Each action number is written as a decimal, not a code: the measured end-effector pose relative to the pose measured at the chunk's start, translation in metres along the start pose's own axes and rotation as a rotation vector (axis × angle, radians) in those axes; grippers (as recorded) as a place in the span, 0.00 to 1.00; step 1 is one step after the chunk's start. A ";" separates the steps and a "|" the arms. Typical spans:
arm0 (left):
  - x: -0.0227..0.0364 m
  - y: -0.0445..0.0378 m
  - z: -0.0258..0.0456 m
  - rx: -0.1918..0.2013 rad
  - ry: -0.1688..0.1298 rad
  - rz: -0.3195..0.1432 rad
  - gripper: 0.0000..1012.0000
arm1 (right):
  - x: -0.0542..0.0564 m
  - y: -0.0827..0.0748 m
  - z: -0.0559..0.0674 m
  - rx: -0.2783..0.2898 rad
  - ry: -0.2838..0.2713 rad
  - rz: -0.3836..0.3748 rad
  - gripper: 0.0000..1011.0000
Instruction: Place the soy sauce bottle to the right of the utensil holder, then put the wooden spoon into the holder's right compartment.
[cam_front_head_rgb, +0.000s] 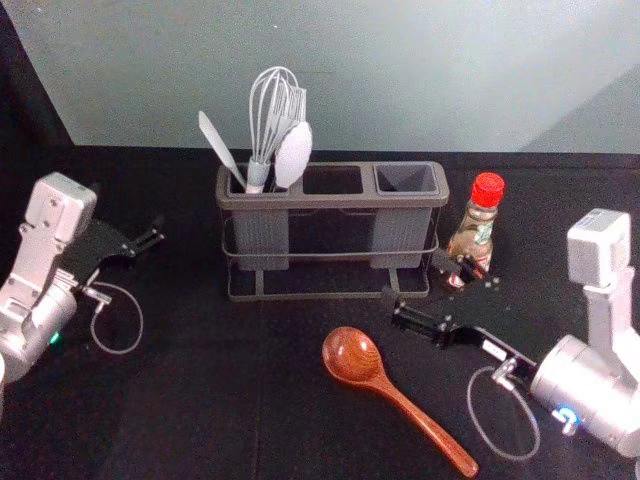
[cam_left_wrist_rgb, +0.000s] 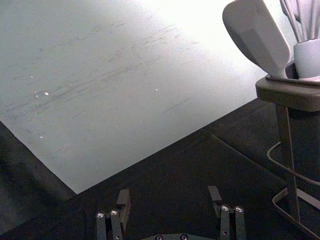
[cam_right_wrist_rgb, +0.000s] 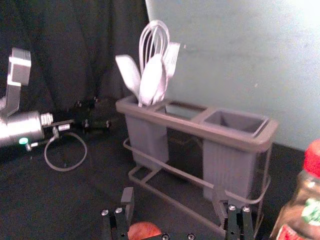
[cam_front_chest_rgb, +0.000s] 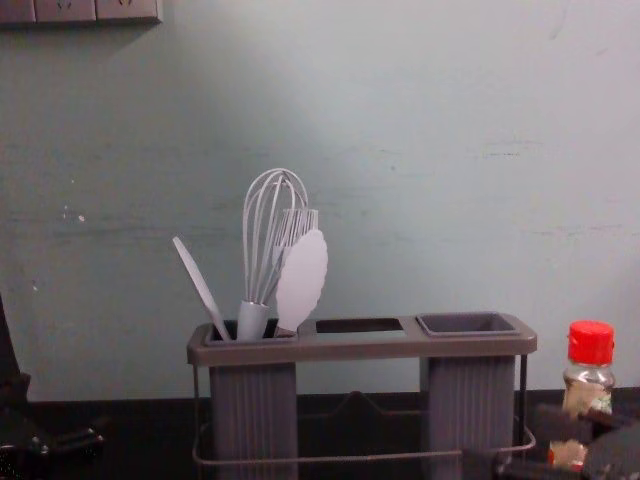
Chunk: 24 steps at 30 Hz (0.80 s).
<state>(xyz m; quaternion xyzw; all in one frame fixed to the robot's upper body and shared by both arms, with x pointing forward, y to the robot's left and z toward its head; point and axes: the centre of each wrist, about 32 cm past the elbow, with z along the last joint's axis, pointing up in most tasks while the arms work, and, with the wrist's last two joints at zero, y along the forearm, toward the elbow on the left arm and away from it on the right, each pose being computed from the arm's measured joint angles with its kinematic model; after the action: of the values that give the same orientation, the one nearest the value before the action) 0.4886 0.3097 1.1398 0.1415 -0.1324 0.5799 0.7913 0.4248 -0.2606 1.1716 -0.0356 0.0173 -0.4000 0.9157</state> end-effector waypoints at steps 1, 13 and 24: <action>0.0000 0.0000 0.0000 0.000 0.000 0.000 1.00 | -0.001 0.001 -0.001 -0.008 0.001 0.000 0.99; 0.0000 0.0000 0.0000 0.000 0.000 0.000 1.00 | -0.014 0.015 -0.021 -0.078 0.010 0.013 0.99; 0.0000 0.0000 0.0000 0.000 0.000 0.000 1.00 | -0.014 0.017 -0.023 -0.070 0.015 0.014 0.99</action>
<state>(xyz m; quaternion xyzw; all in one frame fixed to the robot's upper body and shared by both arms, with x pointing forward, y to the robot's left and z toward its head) 0.4886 0.3097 1.1398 0.1415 -0.1324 0.5800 0.7913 0.4260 -0.2402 1.1471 -0.0643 0.0381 -0.3931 0.9165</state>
